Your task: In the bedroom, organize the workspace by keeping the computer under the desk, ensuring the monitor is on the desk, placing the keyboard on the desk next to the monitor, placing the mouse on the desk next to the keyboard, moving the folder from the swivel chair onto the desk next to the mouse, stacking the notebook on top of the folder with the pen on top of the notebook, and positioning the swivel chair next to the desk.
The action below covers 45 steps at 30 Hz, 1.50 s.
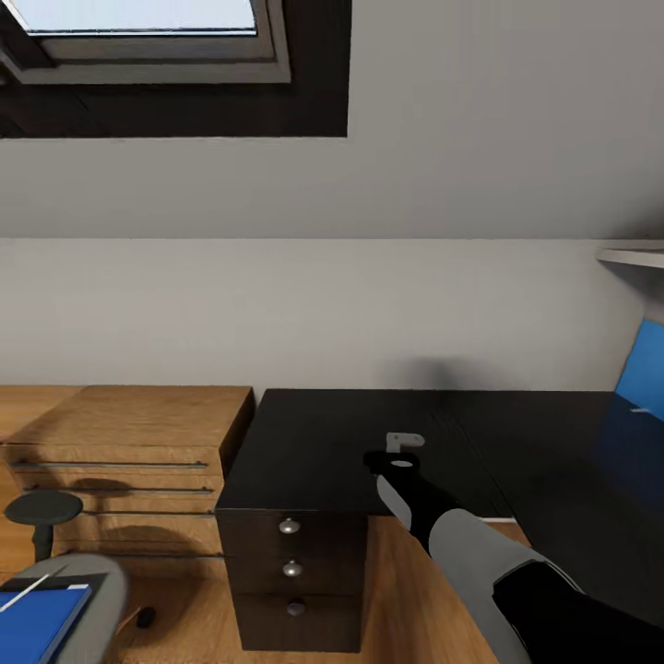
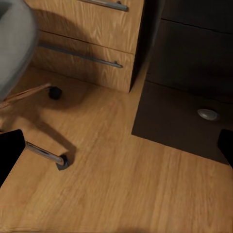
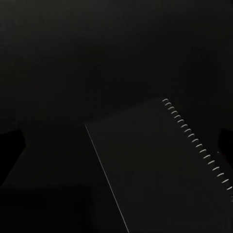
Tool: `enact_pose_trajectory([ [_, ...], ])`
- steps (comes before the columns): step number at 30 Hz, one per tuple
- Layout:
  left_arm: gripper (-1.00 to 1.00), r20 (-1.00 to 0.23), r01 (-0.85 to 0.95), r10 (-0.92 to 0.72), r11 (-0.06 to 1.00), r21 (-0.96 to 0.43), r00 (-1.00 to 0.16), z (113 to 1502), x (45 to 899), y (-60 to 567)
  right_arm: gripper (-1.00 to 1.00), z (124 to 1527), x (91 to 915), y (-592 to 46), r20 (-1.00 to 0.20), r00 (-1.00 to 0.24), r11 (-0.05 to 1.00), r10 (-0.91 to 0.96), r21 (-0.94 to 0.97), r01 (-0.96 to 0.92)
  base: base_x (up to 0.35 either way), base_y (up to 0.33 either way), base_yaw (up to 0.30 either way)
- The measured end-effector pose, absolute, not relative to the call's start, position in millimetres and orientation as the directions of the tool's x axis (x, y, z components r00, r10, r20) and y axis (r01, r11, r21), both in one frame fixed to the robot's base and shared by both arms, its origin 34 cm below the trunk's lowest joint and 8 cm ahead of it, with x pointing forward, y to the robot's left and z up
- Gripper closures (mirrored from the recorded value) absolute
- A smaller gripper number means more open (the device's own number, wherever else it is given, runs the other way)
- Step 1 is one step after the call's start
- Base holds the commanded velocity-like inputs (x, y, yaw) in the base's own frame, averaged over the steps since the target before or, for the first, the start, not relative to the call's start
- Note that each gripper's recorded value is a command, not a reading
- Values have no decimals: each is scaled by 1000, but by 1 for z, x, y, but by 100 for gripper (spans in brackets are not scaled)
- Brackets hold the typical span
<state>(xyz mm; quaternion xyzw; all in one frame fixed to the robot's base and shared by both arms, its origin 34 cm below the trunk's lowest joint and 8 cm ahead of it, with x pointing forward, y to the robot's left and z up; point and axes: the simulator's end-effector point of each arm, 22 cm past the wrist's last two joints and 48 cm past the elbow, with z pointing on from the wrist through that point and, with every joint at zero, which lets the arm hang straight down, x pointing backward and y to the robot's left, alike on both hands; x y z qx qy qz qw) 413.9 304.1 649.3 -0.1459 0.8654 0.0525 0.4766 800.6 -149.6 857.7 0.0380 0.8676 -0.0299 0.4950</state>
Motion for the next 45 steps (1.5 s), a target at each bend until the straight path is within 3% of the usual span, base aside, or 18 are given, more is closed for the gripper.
enact_pose_trajectory([
  [45,-100,-833,-303,-202,952,-44,-515,646,411,304,-100,849,801,-150,-854,-519,995,33,-19,94,0,0,280],
])
